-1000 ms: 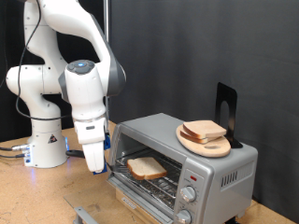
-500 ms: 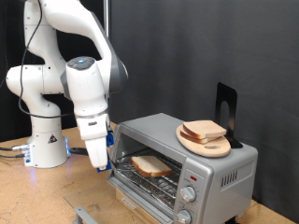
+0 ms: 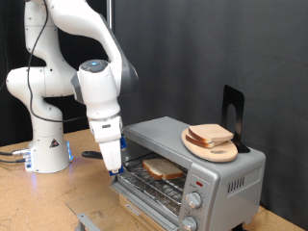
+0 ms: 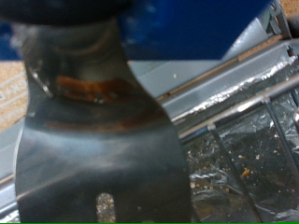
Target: Make a piece of toast with the oven
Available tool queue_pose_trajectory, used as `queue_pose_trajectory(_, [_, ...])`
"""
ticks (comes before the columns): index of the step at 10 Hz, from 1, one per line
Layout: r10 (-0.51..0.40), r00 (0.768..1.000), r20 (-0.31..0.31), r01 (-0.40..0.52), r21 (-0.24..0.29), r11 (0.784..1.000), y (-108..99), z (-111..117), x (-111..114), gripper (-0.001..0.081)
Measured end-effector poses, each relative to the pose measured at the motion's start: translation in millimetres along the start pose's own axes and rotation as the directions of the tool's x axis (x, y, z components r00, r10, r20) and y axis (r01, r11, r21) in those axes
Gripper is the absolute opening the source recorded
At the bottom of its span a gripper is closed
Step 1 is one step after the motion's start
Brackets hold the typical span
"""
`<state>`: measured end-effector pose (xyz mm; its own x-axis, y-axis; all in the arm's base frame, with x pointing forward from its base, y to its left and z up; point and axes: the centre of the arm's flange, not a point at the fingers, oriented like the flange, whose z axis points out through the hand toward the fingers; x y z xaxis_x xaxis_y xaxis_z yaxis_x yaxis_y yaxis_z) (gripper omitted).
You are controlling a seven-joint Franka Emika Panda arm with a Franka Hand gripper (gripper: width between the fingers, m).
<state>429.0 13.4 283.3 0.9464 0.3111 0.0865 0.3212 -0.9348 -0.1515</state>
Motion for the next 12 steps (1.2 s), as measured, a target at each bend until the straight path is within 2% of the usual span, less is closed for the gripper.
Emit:
queue_pose_trajectory(4, [0.006, 1.0, 0.013, -0.006, -0.001, 1.0, 2, 2, -7, 0.0383])
queue_pose_trajectory(6, [0.003, 0.999, 0.038, -0.003, 0.002, 1.0, 17, 2, -22, 0.0383])
queue_pose_trajectory(9, [0.02, 0.998, 0.055, -0.022, 0.032, 0.999, 46, -12, -44, 0.0383])
queue_pose_trajectory(12, [0.044, 0.999, 0.005, -0.044, 0.091, 0.995, 68, -31, -59, 0.0383])
